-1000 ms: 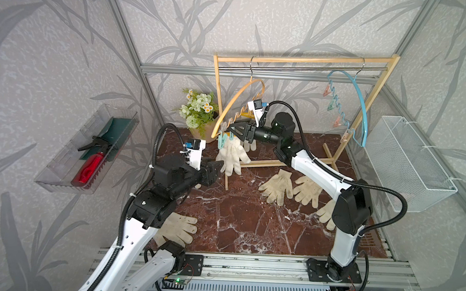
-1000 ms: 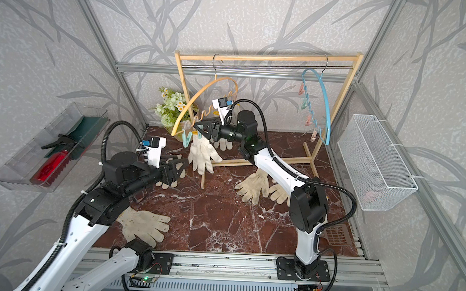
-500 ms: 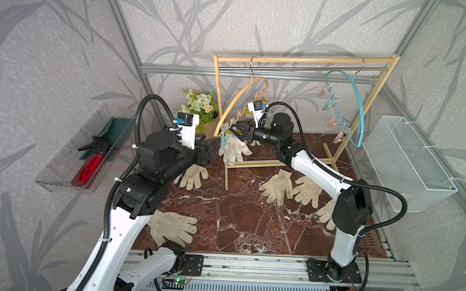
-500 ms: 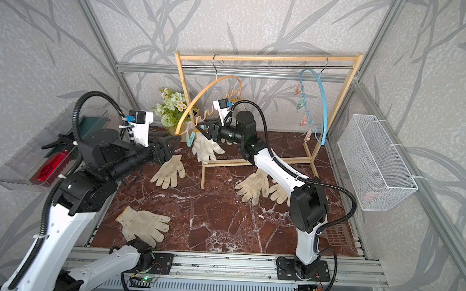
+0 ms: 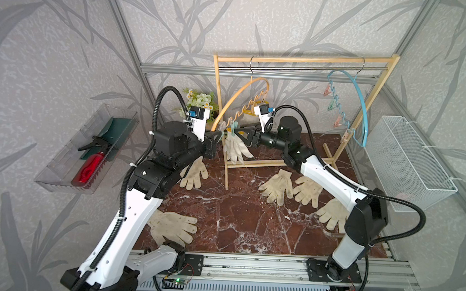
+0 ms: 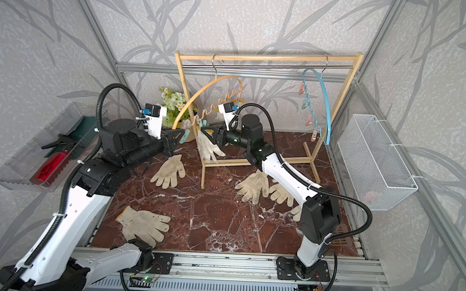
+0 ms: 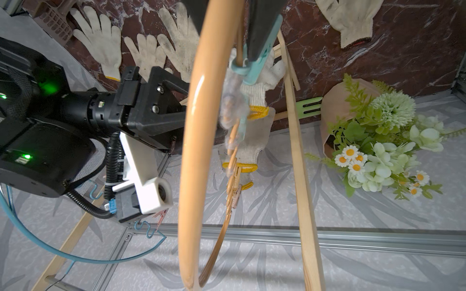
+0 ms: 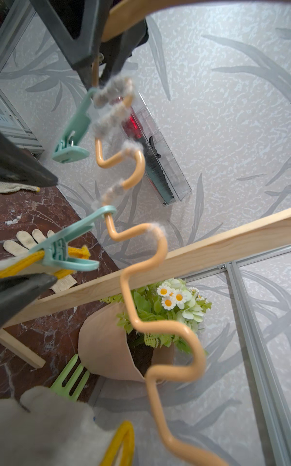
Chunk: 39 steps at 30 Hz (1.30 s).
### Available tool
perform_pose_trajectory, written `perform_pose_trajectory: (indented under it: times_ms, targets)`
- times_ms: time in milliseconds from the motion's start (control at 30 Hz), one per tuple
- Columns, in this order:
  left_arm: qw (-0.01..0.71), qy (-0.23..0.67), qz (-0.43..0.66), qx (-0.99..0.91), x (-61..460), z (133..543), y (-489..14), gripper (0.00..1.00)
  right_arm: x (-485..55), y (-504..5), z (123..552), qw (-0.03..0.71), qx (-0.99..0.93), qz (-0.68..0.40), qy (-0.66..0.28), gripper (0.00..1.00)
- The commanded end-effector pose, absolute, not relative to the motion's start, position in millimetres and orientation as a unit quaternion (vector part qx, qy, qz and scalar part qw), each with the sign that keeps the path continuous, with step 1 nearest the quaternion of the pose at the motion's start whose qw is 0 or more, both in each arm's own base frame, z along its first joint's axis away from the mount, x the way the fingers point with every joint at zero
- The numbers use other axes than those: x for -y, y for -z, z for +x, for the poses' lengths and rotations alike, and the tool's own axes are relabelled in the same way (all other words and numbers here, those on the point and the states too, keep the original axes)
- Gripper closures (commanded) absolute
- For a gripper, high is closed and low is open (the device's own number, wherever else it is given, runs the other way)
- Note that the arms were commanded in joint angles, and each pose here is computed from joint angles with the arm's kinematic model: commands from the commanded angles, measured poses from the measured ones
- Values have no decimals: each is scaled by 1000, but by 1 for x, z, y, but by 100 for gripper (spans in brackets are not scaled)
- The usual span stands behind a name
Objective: Clip the gloves onto a hanger to dry
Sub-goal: Open the clamp at the hanger.
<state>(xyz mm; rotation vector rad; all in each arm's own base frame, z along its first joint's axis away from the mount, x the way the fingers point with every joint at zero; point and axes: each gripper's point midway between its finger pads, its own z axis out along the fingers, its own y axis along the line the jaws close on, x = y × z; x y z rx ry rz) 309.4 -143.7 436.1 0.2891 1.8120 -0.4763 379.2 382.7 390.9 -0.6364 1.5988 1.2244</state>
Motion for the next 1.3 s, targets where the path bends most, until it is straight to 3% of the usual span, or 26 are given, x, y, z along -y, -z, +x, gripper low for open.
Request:
perform_pose_trajectory:
  times_ms: [0,233,567,1267]
  targets:
    - [602,207,124,-761,142,308,-450,80,-370,-414,361,510,-645,-271,-501,43]
    - [599,218,125,-760,146,308,-447,80,-389,-420,329,473,-629,-300,-539,37]
    - [595,224,127,-761,148,309,-446,85,-426,-423,306,439,-613,-326,-570,37]
    - [592,234,129,-761,152,309,-444,87,-445,-417,325,443,-630,-311,-558,41]
